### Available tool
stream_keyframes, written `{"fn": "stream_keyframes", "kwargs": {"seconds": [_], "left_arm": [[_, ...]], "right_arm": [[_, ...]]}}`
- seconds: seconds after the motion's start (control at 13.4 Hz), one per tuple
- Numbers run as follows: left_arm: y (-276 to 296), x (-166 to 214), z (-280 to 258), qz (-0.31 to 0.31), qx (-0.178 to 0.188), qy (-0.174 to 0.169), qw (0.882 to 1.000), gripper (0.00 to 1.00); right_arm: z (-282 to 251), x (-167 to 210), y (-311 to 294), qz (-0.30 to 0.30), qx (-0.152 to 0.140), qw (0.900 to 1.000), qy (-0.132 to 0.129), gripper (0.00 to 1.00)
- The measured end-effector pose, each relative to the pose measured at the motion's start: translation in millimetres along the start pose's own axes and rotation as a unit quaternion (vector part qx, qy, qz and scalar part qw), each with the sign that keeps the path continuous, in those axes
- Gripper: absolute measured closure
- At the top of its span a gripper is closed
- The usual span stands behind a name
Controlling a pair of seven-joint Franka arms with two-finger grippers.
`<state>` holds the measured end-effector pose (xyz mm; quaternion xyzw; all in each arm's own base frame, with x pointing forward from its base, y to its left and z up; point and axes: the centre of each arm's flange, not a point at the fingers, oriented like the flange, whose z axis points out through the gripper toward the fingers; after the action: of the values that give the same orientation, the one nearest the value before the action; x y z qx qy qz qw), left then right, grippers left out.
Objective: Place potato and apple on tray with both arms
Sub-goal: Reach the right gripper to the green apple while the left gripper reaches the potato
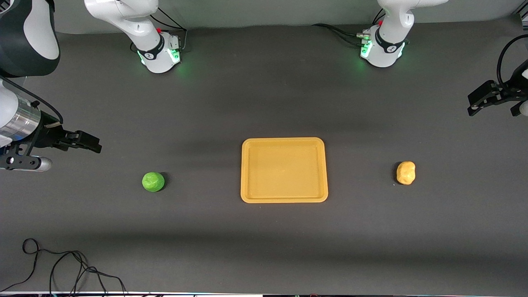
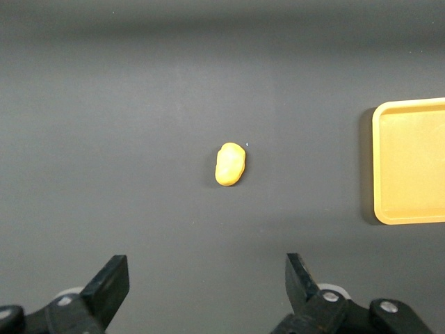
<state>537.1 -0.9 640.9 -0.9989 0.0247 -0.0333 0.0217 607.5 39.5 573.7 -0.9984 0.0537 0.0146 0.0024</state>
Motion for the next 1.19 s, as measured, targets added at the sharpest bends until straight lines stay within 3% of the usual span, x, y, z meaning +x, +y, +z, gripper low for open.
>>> {"fn": "stream_keyframes", "kwargs": {"seconds": [0.67, 0.89, 1.19], "left_arm": [[-5.1, 7.4, 20.3, -0.004, -0.002, -0.018, 1.000, 0.00], [-20.5, 42.8, 83.7, -0.013, -0.004, -0.020, 1.000, 0.00], [-16.6, 78.7, 194.9, -0.006, -0.009, -0.055, 0.998, 0.00]], "right_arm": [[-0.1, 0.2, 3.9, 0.002, -0.001, 1.000, -0.002, 0.00], [-0.4, 0.2, 4.4, 0.003, -0.001, 1.000, -0.002, 0.00], [6.5, 2.5, 2.5, -0.002, -0.002, 1.000, -0.008, 0.00]]}}
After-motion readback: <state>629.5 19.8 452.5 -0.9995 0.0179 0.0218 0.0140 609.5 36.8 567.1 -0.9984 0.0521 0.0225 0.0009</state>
